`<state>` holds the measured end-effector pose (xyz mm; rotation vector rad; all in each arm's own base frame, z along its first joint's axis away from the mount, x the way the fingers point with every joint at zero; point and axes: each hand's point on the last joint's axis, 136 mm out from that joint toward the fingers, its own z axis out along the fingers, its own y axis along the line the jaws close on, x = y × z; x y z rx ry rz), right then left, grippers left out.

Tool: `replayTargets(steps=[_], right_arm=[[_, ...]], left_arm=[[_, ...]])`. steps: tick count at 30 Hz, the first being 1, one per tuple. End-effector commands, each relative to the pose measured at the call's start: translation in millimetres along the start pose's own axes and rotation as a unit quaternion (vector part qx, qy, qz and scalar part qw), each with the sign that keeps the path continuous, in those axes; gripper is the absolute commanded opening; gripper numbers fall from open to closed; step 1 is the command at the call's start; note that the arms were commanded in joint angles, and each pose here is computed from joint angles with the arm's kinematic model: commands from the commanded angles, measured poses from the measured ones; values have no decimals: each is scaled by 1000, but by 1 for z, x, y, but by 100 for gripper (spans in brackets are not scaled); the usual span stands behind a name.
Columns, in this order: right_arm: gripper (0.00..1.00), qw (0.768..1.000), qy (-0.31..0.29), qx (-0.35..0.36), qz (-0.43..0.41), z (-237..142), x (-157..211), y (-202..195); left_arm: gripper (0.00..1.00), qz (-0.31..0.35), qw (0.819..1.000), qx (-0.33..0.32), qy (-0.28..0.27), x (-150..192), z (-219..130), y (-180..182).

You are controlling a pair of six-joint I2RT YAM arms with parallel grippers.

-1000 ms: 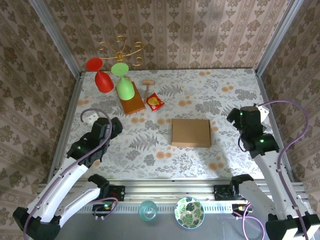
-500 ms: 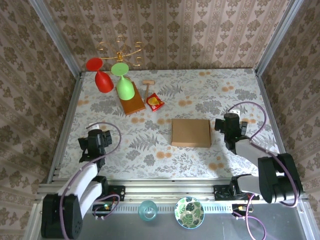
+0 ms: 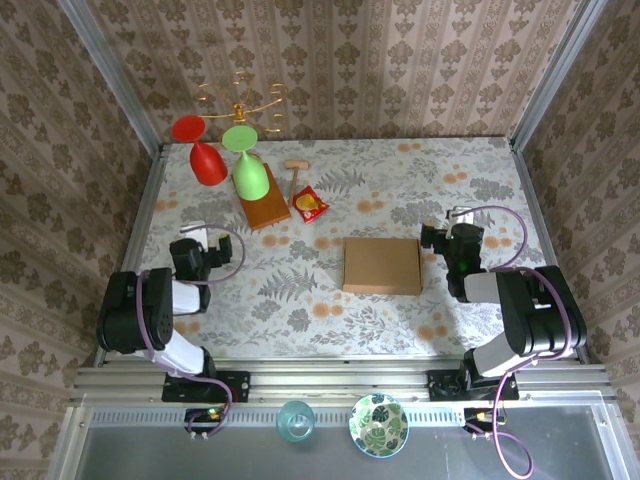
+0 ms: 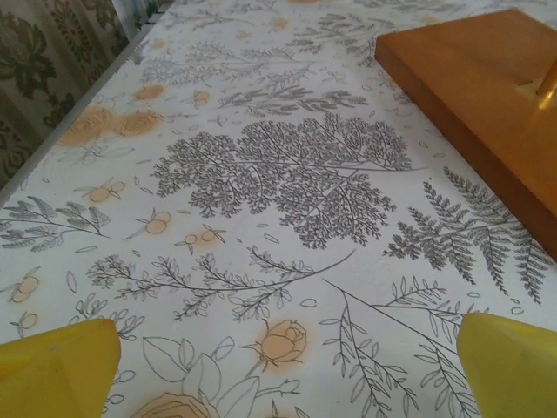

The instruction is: Fold the paper box

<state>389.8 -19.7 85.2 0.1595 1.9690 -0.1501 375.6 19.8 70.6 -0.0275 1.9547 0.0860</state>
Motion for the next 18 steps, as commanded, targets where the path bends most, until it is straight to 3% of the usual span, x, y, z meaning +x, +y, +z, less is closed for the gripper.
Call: replayTargets(steps=[1,18], right_arm=[[100,999,-35,-1,8,0,-15,0],[100,999,-39,-2,7,-2,-15,0]], left_arm=[[100,-4,998,17,-54,-32,0,-5],[100,1,998,24,-51,-32,3,-7]])
